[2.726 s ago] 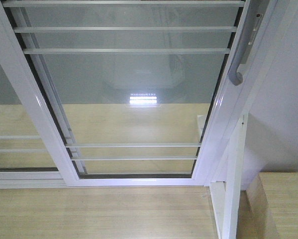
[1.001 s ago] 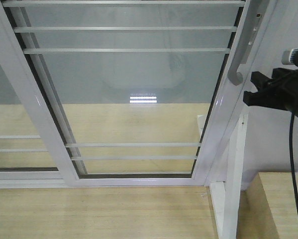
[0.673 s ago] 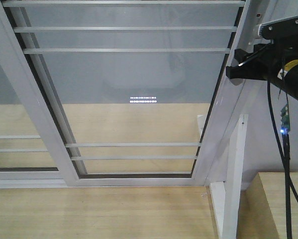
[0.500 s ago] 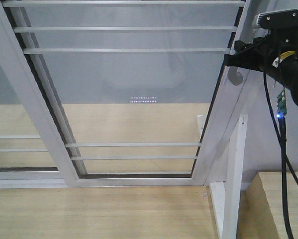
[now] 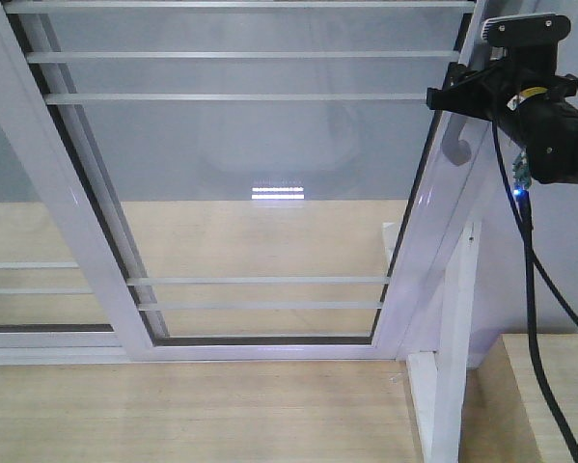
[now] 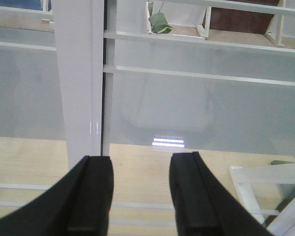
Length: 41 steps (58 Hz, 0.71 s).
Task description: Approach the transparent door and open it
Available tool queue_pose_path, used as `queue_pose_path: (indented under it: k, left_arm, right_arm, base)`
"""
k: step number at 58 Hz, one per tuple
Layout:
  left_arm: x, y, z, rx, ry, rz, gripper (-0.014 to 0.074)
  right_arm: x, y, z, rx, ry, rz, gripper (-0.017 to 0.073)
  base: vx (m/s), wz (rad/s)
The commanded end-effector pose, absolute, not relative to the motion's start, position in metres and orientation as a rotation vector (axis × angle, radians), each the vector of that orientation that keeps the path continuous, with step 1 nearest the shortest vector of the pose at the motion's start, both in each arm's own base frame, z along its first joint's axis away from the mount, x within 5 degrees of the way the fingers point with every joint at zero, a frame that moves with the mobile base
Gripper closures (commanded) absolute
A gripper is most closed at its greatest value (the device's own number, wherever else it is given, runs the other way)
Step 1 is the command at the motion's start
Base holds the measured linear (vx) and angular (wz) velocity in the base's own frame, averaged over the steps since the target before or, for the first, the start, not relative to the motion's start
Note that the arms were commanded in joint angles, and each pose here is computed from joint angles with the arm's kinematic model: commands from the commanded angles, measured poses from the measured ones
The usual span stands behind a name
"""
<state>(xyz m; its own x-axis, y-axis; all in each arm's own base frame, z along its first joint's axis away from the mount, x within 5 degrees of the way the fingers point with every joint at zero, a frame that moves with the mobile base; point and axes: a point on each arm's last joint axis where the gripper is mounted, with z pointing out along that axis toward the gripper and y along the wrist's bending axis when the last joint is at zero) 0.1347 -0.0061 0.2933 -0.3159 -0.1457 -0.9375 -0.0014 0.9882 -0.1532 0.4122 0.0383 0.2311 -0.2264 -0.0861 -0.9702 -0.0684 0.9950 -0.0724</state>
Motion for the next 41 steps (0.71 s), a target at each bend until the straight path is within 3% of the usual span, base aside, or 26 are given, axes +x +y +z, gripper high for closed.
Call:
queue_pose_path:
  k: [1, 15, 24, 41]
  left_arm:
    - [0.138, -0.007, 0.312, -0.104, 1.774, -0.159, 0.0184]
    - [0.138, -0.007, 0.312, -0.104, 1.774, -0.159, 0.0184]
    - [0.138, -0.007, 0.312, -0.104, 1.774, -0.159, 0.0184]
    - [0.138, -0.007, 0.313, -0.104, 1.762, -0.159, 0.0184]
  right_arm:
    - [0.419, 0.038, 0.270, -0.110, 1.618, -0.035, 0.0197]
    - [0.430, 0.039, 0.269, -0.106, 1.624, -0.035, 0.0232]
    - [0.428, 0.053, 0.267, -0.158, 1.643, -0.017, 0.0274]
    - [0.423, 0.085, 0.267, -0.233, 1.634, 0.035, 0.0274]
  base:
    - [0.00, 0.00]
    - [0.00, 0.00]
    - [0.00, 0.00]
    - [0.00, 0.00]
